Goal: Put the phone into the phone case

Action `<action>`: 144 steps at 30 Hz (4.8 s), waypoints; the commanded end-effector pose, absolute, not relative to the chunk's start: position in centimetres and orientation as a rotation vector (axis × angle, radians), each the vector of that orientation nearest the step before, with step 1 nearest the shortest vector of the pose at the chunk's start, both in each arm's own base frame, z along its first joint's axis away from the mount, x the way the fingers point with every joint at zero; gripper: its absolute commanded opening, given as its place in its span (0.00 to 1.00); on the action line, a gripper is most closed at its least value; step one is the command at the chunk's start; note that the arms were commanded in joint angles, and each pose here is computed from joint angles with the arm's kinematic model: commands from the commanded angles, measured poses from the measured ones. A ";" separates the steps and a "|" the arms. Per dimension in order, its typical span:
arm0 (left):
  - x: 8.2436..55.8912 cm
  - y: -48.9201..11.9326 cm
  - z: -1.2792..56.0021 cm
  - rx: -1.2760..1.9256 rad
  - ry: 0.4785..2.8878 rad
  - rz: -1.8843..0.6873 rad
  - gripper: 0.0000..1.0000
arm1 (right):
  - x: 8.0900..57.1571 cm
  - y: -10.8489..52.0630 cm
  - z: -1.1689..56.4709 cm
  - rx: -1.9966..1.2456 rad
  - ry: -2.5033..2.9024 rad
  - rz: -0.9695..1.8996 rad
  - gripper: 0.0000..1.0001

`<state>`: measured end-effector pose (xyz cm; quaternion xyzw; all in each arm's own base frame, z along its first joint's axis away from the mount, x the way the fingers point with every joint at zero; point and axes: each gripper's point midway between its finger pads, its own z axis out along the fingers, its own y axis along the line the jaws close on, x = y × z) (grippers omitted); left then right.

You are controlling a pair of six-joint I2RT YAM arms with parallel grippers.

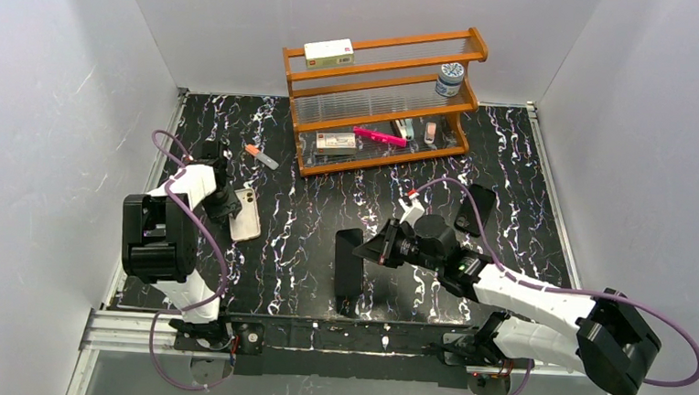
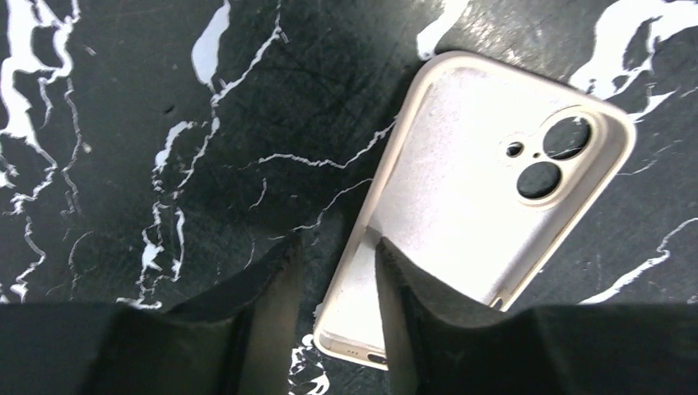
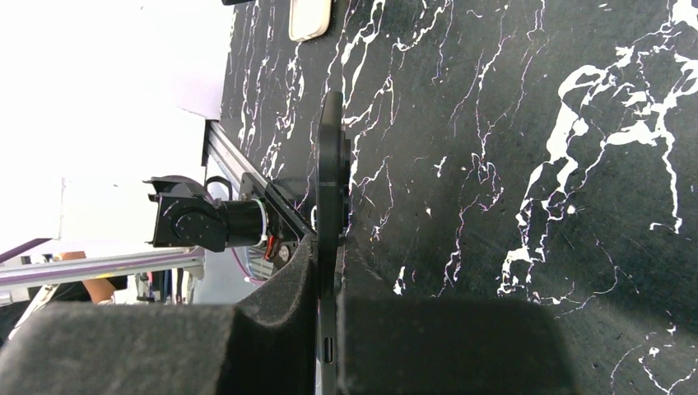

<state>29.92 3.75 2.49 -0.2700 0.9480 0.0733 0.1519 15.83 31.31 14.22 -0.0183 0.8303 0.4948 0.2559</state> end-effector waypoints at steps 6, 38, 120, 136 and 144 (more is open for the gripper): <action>29.4 2.8 1.5 -0.757 2.769 0.120 0.16 | 17.2 31.6 18.3 -0.036 2.129 1.370 0.01; 24.0 -20.4 5.7 -0.180 2.666 -0.382 0.00 | 17.7 26.2 18.5 0.098 2.217 1.074 0.01; 18.8 -24.9 3.1 -0.238 2.676 -1.224 0.33 | 22.6 33.3 3.3 0.207 2.496 1.314 0.01; 19.1 -24.1 3.8 -0.259 2.647 -1.155 0.31 | 22.5 30.5 5.0 0.073 2.633 1.000 0.39; 19.1 -23.9 3.3 -0.261 2.659 -1.129 0.32 | 21.5 29.8 4.8 0.036 2.674 0.967 0.39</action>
